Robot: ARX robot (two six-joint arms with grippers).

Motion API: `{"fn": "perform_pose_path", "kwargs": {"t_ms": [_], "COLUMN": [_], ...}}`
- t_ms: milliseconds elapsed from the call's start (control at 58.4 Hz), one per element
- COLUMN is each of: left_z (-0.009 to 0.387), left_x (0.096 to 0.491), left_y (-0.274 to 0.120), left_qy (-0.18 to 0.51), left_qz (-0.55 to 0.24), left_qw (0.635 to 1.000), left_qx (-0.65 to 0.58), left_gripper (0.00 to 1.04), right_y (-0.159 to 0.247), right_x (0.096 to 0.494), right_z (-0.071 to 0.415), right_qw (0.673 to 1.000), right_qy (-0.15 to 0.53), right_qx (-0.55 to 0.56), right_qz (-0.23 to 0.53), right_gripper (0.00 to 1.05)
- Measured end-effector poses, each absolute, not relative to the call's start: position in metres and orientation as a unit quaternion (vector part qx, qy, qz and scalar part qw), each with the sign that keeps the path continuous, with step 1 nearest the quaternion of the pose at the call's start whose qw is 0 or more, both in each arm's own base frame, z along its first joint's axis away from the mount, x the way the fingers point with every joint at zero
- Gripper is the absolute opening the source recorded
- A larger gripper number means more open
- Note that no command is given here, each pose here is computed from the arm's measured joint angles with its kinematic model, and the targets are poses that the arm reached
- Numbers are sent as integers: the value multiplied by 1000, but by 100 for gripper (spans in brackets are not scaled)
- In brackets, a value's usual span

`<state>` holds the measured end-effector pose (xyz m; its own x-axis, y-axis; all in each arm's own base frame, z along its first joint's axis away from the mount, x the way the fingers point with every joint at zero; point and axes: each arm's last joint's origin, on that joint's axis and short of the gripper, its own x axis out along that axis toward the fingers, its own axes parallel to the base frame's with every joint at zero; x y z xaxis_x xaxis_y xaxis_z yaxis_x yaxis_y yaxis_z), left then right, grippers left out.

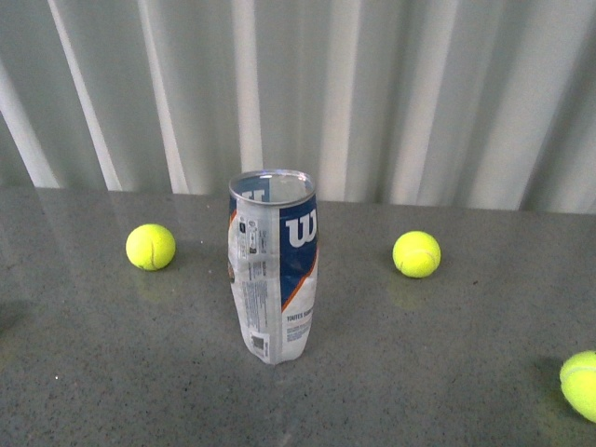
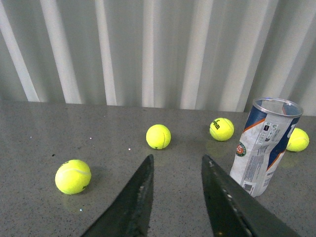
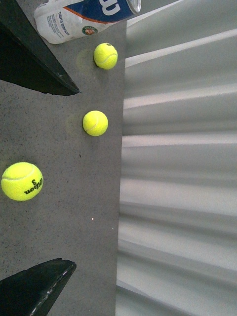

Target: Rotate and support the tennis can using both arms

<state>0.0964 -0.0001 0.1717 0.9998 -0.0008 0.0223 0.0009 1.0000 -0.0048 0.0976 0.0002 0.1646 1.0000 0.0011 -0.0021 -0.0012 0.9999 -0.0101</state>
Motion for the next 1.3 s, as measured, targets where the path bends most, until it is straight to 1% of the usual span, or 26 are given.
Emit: {"fn": "perform_pose_path", "kwargs": {"t_ms": [68, 137, 171, 188, 325, 359, 428, 1301], "left_z": [172, 172, 172, 172, 172, 172, 172, 172], "left_x": [96, 96, 96, 96, 96, 96, 96, 96], "left_y": [0, 0, 0, 0, 0, 0, 0, 0], "left_qy": [-11, -11, -11, -11, -11, -11, -11, -11], "left_qz": [0, 0, 0, 0, 0, -1, 0, 0], "left_qw": [1000, 1000, 1000, 1000, 1000, 1000, 1000, 1000], "left_qx": [-3, -2, -2, -3, -3, -2, -2, -2], "left_gripper": [51, 62, 70, 71, 96, 100, 97, 98], "right_y": [0, 0, 0, 0, 0, 0, 0, 0], "right_x": [98, 98, 98, 98, 98, 98, 98, 98], "right_z": [165, 165, 165, 165, 165, 165, 165, 165], "right_qw": [1000, 1000, 1000, 1000, 1000, 1000, 1000, 1000], "right_qy": [1, 1, 1, 1, 1, 1, 1, 1], "right_qx": [-5, -5, -5, -5, -5, -5, -5, -5], "right_qz": [0, 1, 1, 1, 1, 1, 1, 1], "right_gripper": [98, 98, 98, 98, 98, 98, 98, 98]}}
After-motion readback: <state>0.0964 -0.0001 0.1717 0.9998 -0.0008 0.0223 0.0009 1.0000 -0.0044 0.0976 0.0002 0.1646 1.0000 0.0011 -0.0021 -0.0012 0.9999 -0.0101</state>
